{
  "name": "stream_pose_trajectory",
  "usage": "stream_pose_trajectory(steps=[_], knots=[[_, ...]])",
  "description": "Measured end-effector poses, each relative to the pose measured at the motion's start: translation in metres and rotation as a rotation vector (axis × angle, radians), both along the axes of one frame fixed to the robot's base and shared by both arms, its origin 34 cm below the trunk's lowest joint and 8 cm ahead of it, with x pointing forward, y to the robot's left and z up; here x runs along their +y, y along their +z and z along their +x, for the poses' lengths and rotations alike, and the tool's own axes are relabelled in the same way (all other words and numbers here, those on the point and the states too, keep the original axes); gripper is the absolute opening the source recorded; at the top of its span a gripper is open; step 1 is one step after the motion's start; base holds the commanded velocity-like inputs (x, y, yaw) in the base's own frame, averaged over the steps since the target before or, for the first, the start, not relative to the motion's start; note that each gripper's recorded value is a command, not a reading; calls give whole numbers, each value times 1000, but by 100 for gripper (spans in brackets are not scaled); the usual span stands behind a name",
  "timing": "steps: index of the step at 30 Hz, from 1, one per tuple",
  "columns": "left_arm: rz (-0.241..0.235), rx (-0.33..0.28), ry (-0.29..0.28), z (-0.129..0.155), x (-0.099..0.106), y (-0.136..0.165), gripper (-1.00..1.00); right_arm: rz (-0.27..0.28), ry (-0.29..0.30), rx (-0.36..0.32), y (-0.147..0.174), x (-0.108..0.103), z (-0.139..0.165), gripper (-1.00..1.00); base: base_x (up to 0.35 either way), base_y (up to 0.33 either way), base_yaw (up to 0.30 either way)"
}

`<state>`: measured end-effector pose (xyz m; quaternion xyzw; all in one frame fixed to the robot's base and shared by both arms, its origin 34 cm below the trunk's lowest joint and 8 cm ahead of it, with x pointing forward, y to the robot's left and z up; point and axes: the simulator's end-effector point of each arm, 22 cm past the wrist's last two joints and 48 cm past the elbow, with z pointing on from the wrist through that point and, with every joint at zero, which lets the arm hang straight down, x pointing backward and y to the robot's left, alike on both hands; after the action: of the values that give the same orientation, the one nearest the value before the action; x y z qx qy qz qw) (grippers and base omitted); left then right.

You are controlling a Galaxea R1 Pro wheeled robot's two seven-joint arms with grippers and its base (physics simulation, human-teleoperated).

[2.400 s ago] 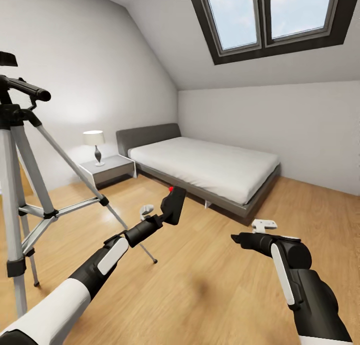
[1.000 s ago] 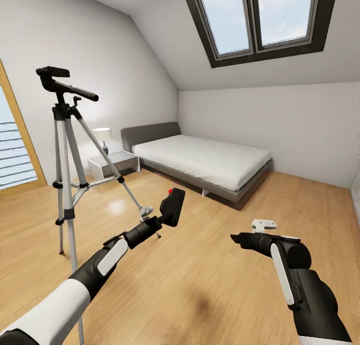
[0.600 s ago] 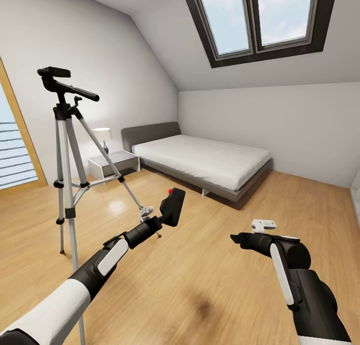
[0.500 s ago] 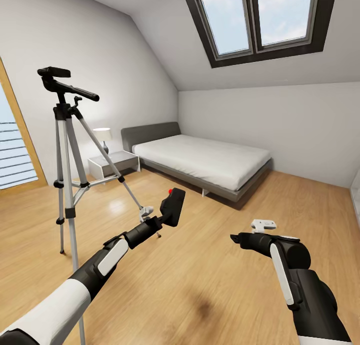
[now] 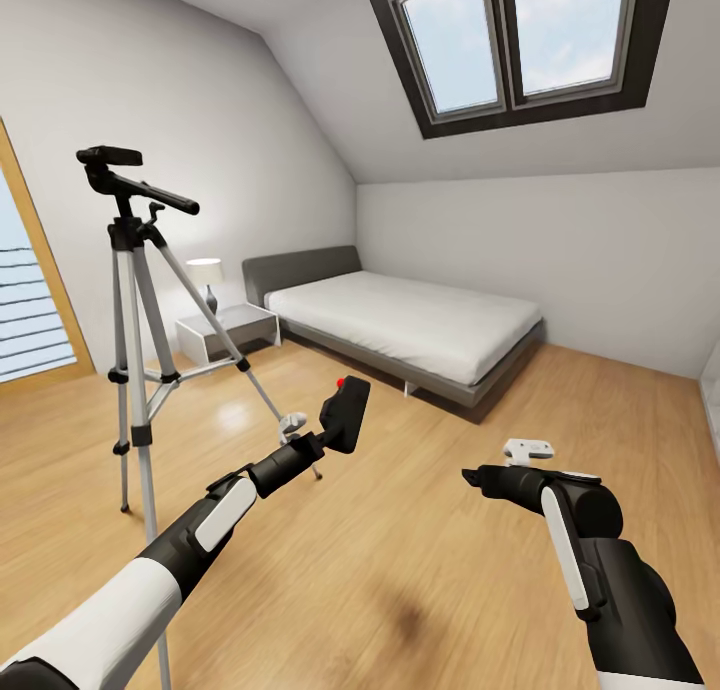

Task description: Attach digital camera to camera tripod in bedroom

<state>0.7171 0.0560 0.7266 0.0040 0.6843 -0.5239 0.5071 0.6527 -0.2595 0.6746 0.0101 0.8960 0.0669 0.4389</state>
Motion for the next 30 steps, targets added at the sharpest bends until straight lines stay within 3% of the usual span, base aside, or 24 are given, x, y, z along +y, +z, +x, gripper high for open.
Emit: stream_pose_trajectory(steps=[30], knots=[[-5,1,-2,13,0,64,-100,-4,-2,3,63,-1,13,100,0,0,0]])
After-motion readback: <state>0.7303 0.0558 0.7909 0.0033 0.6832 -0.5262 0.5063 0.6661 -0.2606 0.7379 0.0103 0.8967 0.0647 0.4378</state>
